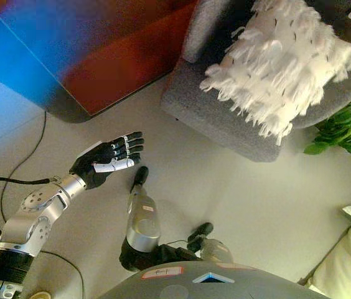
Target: Pick up the pillow and put it on the sofa.
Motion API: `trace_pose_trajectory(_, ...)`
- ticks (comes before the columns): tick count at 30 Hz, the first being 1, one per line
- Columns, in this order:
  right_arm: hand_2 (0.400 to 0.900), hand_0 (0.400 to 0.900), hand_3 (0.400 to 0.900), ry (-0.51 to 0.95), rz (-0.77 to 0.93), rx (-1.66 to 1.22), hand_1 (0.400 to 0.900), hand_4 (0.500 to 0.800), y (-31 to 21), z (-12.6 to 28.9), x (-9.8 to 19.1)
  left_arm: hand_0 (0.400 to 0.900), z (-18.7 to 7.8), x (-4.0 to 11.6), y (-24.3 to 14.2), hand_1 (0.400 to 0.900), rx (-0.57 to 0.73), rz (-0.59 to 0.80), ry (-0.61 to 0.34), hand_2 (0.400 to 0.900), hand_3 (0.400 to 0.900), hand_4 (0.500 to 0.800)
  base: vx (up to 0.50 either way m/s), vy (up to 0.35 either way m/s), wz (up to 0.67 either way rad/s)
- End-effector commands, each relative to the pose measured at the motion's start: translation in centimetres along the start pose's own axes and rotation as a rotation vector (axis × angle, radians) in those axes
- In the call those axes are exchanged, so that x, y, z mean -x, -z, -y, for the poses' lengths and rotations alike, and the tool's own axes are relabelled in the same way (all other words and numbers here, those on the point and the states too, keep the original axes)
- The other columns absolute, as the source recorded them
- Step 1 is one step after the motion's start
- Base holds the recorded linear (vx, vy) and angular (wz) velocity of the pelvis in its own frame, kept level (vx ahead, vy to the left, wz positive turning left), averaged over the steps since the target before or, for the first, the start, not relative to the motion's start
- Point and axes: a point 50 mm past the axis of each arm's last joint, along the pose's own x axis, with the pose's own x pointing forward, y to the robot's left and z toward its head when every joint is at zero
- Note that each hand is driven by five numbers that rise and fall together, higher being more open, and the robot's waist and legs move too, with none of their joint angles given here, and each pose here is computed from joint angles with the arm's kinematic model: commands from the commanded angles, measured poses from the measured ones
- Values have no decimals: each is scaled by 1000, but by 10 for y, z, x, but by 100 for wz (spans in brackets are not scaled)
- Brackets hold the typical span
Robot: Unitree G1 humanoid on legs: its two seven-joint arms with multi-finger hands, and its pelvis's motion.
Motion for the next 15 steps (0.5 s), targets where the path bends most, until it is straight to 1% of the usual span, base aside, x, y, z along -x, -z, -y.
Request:
trace_pose_trajectory(1, 900, 900, 900, 191, -29, -109, 900, 800, -4, 34, -10, 900, 22, -10, -15, 900, -33, 113, 96, 900, 900, 800, 20, 19, -9)
trace_pose_trajectory(5, 900, 900, 900, 164, -13, -213, 900, 800, -10, 18, 2, 900, 26, -10, -12, 900, -25, 116, 84, 900, 900, 800, 4, 27, -10)
trace_pose_trajectory(12, 900, 900, 900, 140, 49, -398, 900, 800, -29, -9, 38, 900, 31, -18, -9, 900, -11, 132, 36, 900, 900, 800, -14, 45, -8)
trace_pose_trajectory(15, 900, 900, 900, 88, 66, -490, 900, 800, -37, -21, 57, 900, 33, -20, -6, 900, -12, 125, 11, 900, 900, 800, -57, 86, -18)
